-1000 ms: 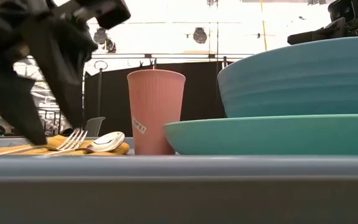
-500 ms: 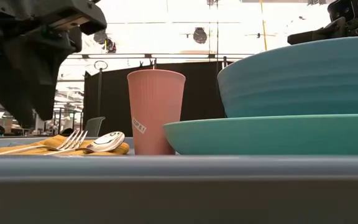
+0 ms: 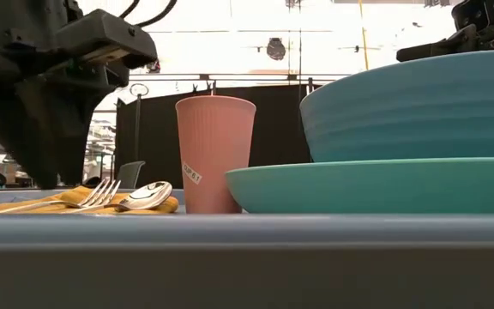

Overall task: Set up tray
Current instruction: Adjust the silverware

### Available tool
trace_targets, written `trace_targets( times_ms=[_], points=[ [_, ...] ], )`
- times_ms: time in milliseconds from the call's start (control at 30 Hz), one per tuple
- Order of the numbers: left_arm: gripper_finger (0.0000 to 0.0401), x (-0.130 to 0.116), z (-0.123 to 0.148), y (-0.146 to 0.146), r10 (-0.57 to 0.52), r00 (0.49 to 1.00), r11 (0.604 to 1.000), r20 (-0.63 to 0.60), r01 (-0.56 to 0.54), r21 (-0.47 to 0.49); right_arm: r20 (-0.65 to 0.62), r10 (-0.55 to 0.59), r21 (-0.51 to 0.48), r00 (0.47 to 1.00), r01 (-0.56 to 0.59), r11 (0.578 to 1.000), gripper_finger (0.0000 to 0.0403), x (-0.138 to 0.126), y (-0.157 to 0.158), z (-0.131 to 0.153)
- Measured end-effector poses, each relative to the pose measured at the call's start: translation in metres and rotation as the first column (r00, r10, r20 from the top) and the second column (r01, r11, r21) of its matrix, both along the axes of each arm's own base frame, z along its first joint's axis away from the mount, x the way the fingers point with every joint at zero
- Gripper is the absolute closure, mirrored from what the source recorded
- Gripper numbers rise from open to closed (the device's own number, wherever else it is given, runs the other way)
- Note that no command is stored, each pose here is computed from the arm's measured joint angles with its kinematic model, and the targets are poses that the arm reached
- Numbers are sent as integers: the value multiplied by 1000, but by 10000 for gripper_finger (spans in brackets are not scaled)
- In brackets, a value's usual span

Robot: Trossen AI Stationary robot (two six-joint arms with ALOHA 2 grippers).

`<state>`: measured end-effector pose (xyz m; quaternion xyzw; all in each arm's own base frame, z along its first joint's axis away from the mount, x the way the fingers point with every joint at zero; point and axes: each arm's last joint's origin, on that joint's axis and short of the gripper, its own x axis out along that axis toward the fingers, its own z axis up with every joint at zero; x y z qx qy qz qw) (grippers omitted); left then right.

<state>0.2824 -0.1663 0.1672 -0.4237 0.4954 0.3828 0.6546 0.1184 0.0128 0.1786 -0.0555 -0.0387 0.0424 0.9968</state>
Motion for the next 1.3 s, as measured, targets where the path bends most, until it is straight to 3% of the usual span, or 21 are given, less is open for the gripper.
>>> trace_targets(
  times_ms=[333, 633, 800, 967, 1300],
  points=[
    [254, 0, -1, 0, -20, 1000, 1000, -14, 20, -2, 0, -1, 0, 1000, 1, 1000, 403, 0, 0, 0],
    [218, 3, -19, -3, -35, 997, 999, -73, 35, 0, 1, -1, 0, 1000, 1, 1000, 403, 0, 0, 0],
    [217, 4, -21, -3, -29, 997, 1000, -76, 29, 2, 1, -1, 0, 1000, 1, 1000, 403, 0, 0, 0],
    [247, 4, -20, -1, -15, 997, 1000, -81, 14, -12, 0, -1, 0, 1000, 1, 1000, 403, 0, 0, 0],
    [372, 6, -21, 3, -16, 994, 999, -108, 10, -52, 1, -1, 0, 1000, 1, 1000, 403, 0, 0, 0]
  ],
)
